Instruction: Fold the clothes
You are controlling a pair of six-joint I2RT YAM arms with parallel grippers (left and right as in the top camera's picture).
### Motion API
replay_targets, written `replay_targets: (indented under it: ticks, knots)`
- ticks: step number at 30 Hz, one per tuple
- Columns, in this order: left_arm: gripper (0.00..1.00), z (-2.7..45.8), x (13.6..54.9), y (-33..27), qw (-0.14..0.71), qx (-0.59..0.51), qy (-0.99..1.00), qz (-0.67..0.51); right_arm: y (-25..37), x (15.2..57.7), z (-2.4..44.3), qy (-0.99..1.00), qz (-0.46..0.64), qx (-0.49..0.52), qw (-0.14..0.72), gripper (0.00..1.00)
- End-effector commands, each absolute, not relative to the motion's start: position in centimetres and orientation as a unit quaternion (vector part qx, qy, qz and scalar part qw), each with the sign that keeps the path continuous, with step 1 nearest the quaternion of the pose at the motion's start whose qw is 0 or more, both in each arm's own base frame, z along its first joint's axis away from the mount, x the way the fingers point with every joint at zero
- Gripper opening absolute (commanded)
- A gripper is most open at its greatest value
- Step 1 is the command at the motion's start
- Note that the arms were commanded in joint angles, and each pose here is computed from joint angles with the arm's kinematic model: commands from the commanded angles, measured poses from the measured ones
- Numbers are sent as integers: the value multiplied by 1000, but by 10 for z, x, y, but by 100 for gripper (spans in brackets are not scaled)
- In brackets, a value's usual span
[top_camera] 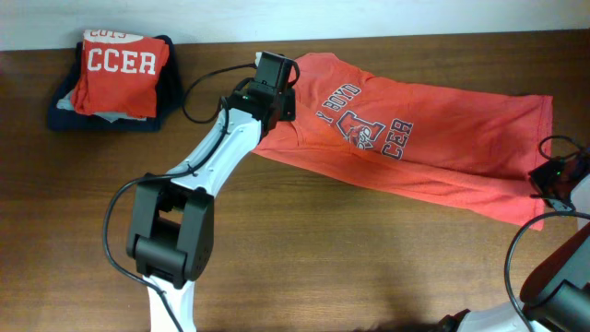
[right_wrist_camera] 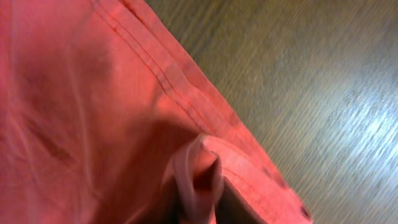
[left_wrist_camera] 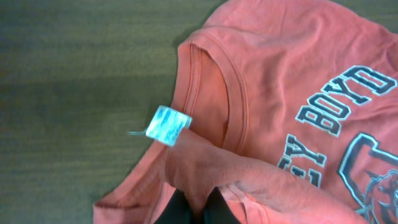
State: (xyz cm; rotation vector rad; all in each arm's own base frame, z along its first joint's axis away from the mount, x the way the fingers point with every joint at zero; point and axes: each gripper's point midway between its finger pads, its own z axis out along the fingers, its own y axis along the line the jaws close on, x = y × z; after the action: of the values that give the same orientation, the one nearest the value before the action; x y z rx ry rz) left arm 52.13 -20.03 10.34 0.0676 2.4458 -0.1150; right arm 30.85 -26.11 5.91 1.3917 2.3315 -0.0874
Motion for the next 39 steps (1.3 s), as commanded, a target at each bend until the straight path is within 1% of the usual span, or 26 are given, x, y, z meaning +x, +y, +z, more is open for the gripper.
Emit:
replay_targets:
  ticks: [1, 2, 3, 4, 5, 6, 8, 11, 13, 15, 16, 17, 18, 19, 20, 21, 22, 23, 26, 28, 34, 39]
  knots:
    - [22, 103, 531, -200, 352, 29, 935, -39, -267, 317, 62, 838, -42, 497, 221, 48]
    - [30, 104, 533, -201, 357, 28, 933, -41, -267, 320, 63, 838, -42, 495, 227, 57]
    - [34, 106, 535, -202, 362, 28, 931, -43, -267, 321, 64, 838, -42, 494, 230, 64]
    - [38, 108, 538, -203, 368, 27, 928, -45, -268, 325, 65, 838, -43, 490, 237, 75]
    - [41, 111, 541, -204, 377, 26, 925, -48, -268, 329, 67, 838, -43, 486, 245, 89]
    - [46, 114, 543, -205, 384, 30, 922, -50, -268, 334, 69, 840, -42, 478, 254, 94]
    - [54, 124, 550, -207, 401, 46, 914, -47, -266, 348, 75, 854, -39, 439, 276, 98]
    - [61, 141, 557, -200, 407, 56, 911, -37, -260, 362, 85, 873, -37, 390, 290, 99]
    - [67, 156, 557, -183, 391, 36, 919, -31, -250, 369, 93, 884, -22, 368, 286, 99]
    - [68, 165, 552, -165, 364, 2, 931, -31, -238, 378, 102, 894, -1, 345, 285, 99]
    - [67, 166, 546, -155, 340, -16, 940, -34, -225, 383, 108, 904, 16, 323, 280, 100]
    - [59, 163, 540, -151, 322, -20, 946, -41, -215, 385, 111, 911, 25, 310, 271, 99]
    - [49, 159, 535, -149, 303, -19, 951, -52, -207, 385, 113, 916, 30, 305, 260, 98]
    - [40, 155, 529, -149, 285, -17, 956, -65, -199, 384, 113, 921, 34, 298, 250, 94]
    - [30, 149, 522, -148, 263, -16, 961, -77, -189, 384, 112, 926, 39, 291, 238, 89]
    - [15, 138, 512, -150, 231, -14, 968, -94, -174, 382, 108, 933, 46, 280, 220, 75]
    - [11, 129, 507, -152, 211, -13, 972, -103, -165, 380, 105, 937, 50, 274, 209, 66]
    - [7, 123, 501, -155, 194, -10, 975, -112, -154, 378, 102, 942, 55, 266, 196, 60]
    - [1, 98, 488, -161, 147, -7, 982, -117, -129, 373, 96, 953, 64, 245, 165, 55]
    - [0, 83, 482, -164, 124, -3, 986, -112, -116, 371, 95, 958, 68, 234, 152, 48]
    - [1, 47, 472, -177, 85, 8, 991, -102, -96, 366, 90, 966, 71, 213, 128, 47]
    - [0, 26, 469, -178, 65, 9, 993, -95, -93, 359, 84, 967, 72, 215, 114, 47]
